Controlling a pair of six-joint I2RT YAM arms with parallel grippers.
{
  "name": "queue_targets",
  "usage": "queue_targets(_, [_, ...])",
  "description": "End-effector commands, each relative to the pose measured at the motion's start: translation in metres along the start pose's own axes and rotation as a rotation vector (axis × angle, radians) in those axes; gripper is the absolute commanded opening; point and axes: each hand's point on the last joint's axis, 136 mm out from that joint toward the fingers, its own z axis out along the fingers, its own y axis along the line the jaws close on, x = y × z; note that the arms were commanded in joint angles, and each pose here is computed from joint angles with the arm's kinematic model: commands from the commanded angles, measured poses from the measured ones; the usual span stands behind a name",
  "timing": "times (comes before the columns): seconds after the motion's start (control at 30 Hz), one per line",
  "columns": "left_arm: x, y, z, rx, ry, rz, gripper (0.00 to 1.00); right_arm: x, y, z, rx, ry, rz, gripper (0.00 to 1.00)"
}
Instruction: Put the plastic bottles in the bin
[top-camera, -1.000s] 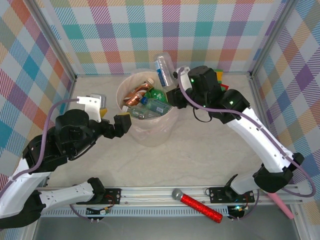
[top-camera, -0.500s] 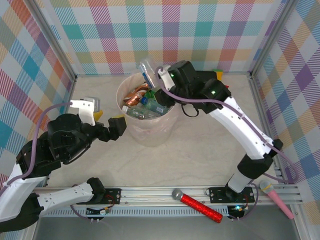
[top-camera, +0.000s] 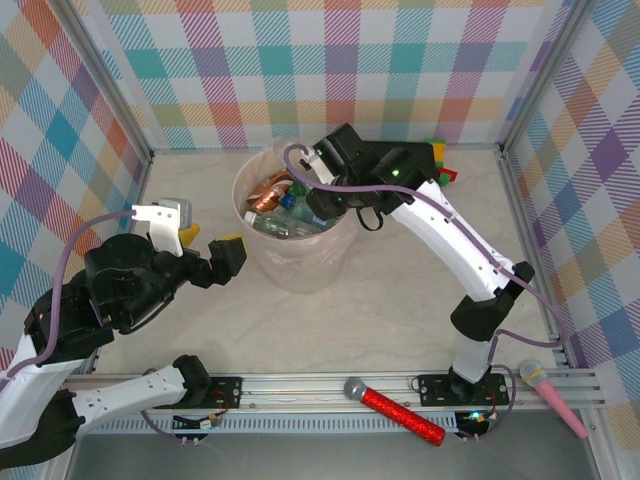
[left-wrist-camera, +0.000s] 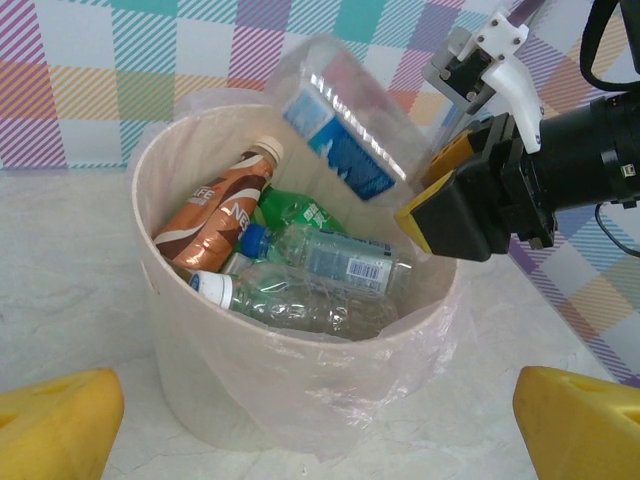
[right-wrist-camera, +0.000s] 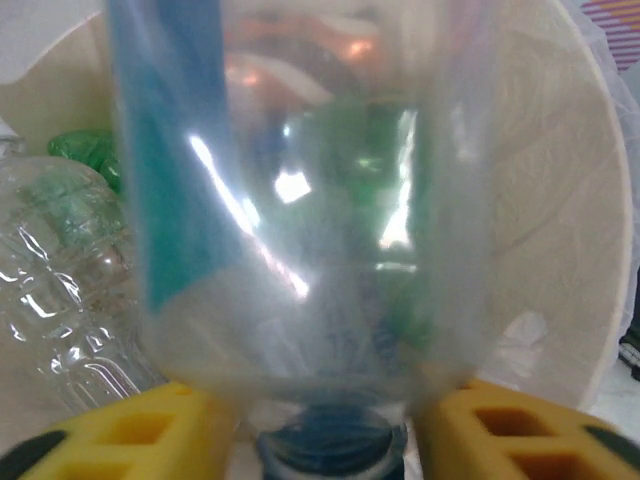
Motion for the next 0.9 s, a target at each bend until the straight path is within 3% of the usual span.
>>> queue_targets(0.0, [0.005,0.004,-0.002,-0.01,0.009,0.011,1.0,-0.004,0.0,-0.014,0.003,-0.022,-0.022,0.54])
queue_targets(0.07, [0.005,0.004,-0.002,-0.01,0.009,0.01,1.0,-0.007,-0.002,-0.018,0.008,-0.04,-0.015,0.63])
queue_targets(0.27, [0.005,0.004,-0.002,-0.014,0.007,0.006,1.0,-0.016,-0.007,-0.036,0.022,-0.106,0.014,0.64])
queue_targets(0.4, [0.006,0.003,0.001,-0.014,0.012,0.009,1.0,-0.021,-0.013,-0.045,0.041,-0.153,0.039,0.73])
queue_targets(0.6, [0.009,0.001,0.007,-0.016,0.025,0.015,1.0,-0.03,-0.021,-0.048,0.083,-0.218,0.077,0.76])
queue_targets(0.67, [0.009,0.002,0.008,-0.023,0.023,0.016,0.99,-0.03,-0.023,-0.049,0.095,-0.23,0.096,0.85])
queue_targets(0.87, [0.011,0.008,0.016,-0.073,0.018,0.026,0.99,-0.028,-0.031,-0.071,0.11,-0.33,0.151,0.97])
